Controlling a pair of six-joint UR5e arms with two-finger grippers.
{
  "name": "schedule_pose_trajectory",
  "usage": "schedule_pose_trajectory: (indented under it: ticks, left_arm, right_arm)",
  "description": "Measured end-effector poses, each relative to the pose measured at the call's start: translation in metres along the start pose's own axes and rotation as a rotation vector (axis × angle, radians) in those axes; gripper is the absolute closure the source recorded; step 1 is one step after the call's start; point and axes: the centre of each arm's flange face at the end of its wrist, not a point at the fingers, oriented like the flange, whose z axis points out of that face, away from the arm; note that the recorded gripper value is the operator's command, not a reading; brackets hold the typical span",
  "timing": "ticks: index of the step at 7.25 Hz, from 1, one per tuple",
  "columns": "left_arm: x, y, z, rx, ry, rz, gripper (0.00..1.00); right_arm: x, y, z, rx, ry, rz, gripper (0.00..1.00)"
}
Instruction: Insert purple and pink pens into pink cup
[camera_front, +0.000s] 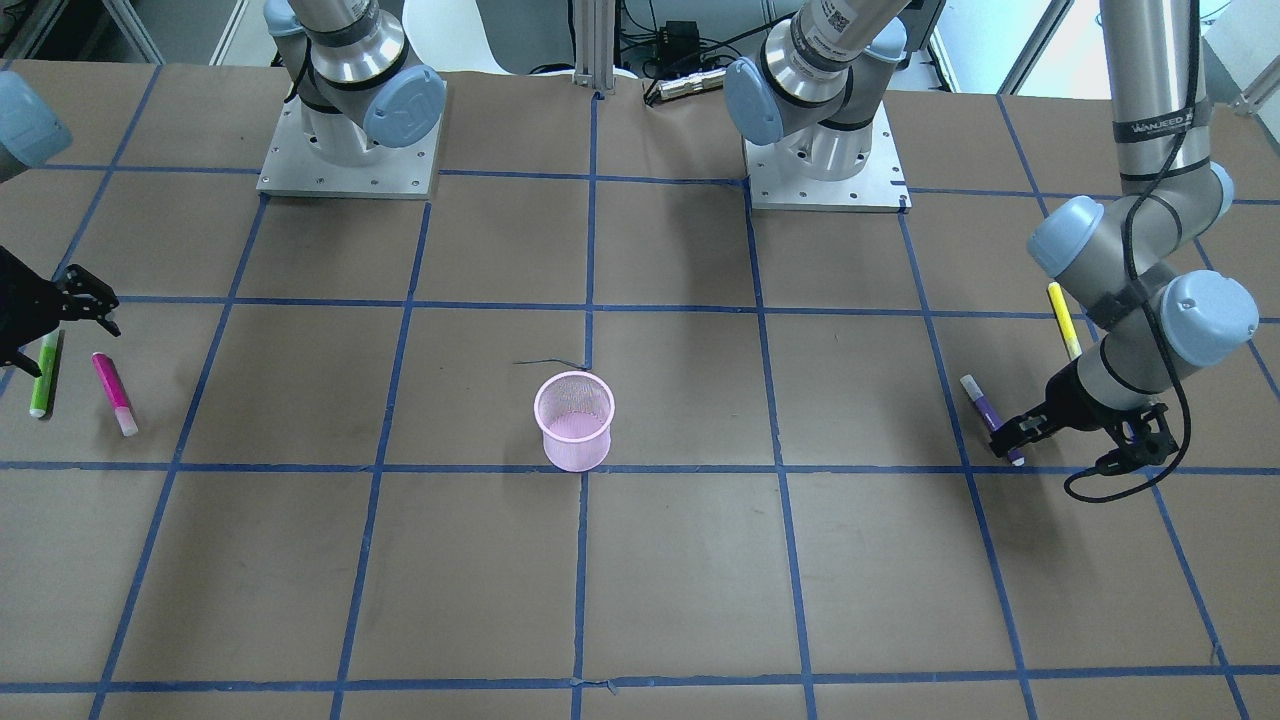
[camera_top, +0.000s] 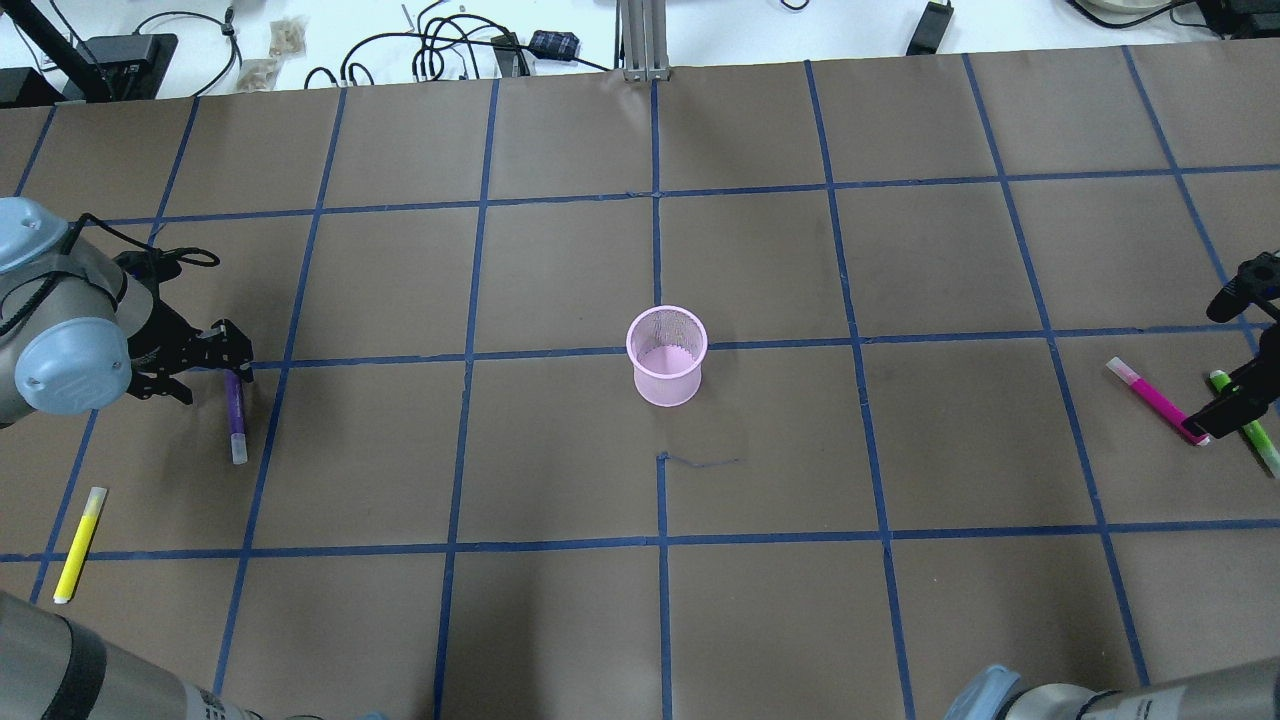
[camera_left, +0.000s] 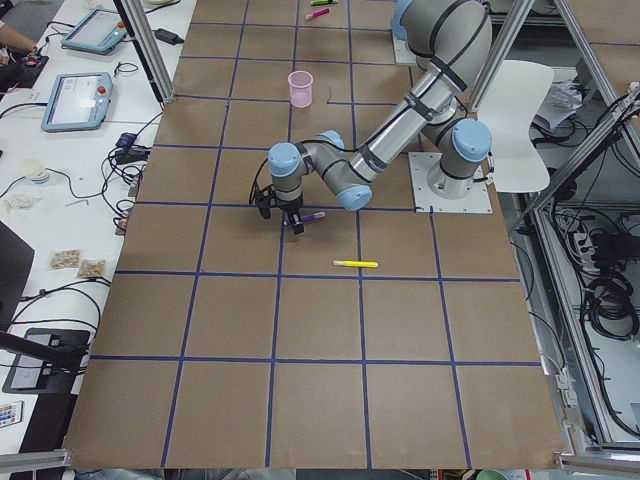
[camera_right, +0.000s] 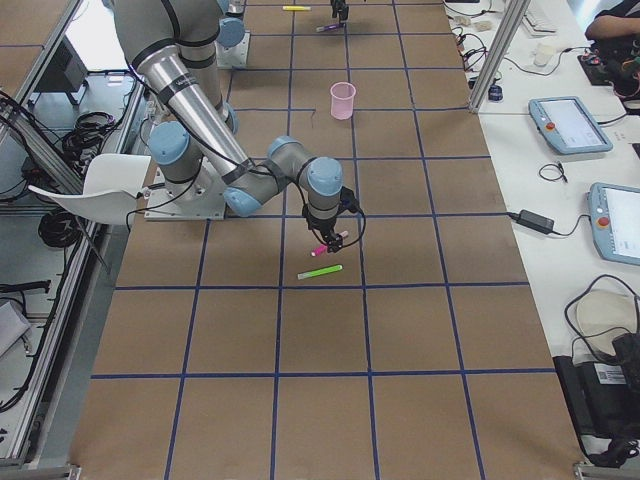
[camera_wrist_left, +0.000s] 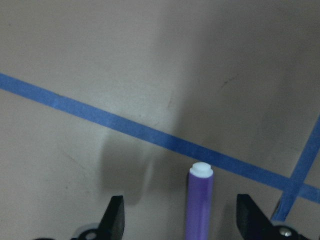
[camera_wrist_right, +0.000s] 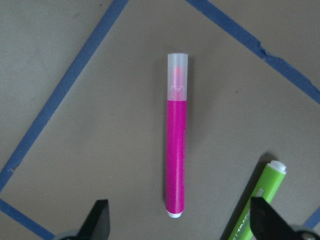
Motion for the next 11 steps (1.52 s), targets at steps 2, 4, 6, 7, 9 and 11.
schedule_pose_trajectory:
  ticks: [2, 4, 6, 7, 9, 11]
  left_arm:
    - [0.000, -0.001, 0.005, -0.007, 0.008, -0.002, 0.49]
    - [0.001, -0.003, 0.005, -0.003, 0.013, 0.009, 0.91]
    - [0.002, -0.003, 0.003, 0.002, 0.024, 0.010, 1.00]
    - [0.004, -0.003, 0.002, 0.003, 0.042, 0.009, 1.00]
    - [0.007, -0.004, -0.005, 0.014, 0.055, 0.004, 1.00]
    - [0.014, -0.003, -0.014, 0.014, 0.055, 0.011, 1.00]
  right_arm:
    - [0.005, 0.001, 0.017, 0.000, -0.010, -0.022, 0.01]
    - [0.008, 0.001, 0.027, -0.001, -0.010, -0.033, 0.11]
    - [0.005, 0.002, 0.042, -0.003, -0.038, -0.033, 0.32]
    - [0.003, 0.002, 0.047, -0.004, -0.049, -0.032, 0.59]
    - [0.003, 0.002, 0.048, -0.005, -0.050, -0.027, 0.99]
    - [0.005, 0.004, 0.044, -0.022, -0.037, -0.027, 1.00]
